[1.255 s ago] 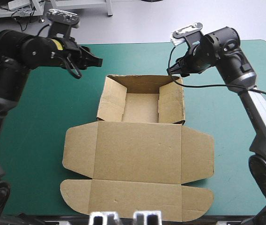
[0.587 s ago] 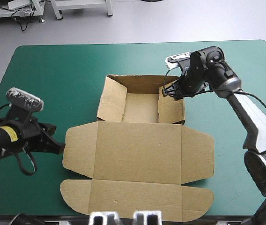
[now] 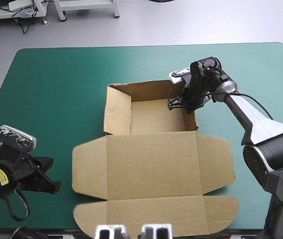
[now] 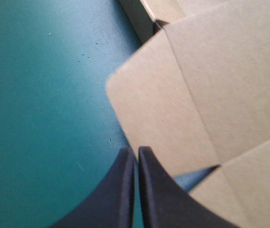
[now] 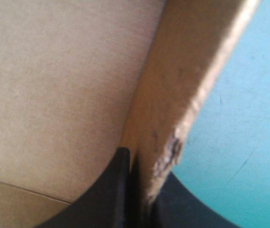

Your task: Fold the box

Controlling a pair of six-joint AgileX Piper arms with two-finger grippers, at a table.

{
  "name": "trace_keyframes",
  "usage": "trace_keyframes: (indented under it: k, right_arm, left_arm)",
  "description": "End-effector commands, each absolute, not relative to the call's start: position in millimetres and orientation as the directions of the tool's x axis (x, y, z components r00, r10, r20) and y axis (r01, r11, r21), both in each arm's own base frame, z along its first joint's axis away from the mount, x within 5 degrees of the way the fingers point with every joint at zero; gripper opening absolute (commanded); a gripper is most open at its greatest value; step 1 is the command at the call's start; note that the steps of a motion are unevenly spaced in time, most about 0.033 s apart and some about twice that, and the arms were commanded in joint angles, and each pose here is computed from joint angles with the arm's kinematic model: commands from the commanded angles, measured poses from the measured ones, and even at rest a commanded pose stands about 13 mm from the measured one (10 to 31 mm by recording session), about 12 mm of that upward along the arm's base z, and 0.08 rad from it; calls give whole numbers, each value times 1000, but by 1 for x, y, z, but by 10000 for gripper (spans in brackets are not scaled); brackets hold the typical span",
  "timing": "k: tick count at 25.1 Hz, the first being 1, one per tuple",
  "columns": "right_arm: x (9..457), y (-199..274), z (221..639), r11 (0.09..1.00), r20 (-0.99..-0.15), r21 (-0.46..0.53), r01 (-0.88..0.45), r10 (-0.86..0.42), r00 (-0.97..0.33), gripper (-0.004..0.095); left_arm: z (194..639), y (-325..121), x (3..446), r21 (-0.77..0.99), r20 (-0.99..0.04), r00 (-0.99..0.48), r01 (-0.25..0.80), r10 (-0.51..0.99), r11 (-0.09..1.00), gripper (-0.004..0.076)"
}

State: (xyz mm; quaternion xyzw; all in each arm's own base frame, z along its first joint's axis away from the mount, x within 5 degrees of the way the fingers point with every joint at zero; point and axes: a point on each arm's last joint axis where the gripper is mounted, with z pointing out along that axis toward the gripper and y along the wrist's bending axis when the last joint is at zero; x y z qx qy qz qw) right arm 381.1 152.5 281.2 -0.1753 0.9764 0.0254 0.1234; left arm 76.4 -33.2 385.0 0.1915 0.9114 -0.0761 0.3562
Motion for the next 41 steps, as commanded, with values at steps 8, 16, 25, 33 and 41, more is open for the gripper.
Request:
trace_keyframes:
  k: [8, 16, 25, 33, 41]
  right_arm:
    - [375, 59, 358, 954, -393, -237, -185, -268, -880, -24]
    - [331, -151, 376, 958, -500, 4, 288, 251, -829, -24]
    - [343, -187, 334, 970, -473, 2, 245, 217, -854, -10]
    - [350, -192, 338, 983, -549, -78, 164, 95, -831, 314]
    - [350, -190, 344, 982, -567, -60, 180, 115, -815, 414]
  left_arm:
    - [391, -34, 75, -20, -690, -667, 405, 281, 914, 4]
    - [391, -35, 75, -23, -690, -668, 406, 279, 913, 4]
    - [392, -35, 76, -34, -708, -657, 399, 260, 916, 4]
    - [392, -35, 76, -34, -702, -662, 399, 263, 916, 4]
    - [391, -35, 75, -34, -689, -673, 399, 268, 916, 4]
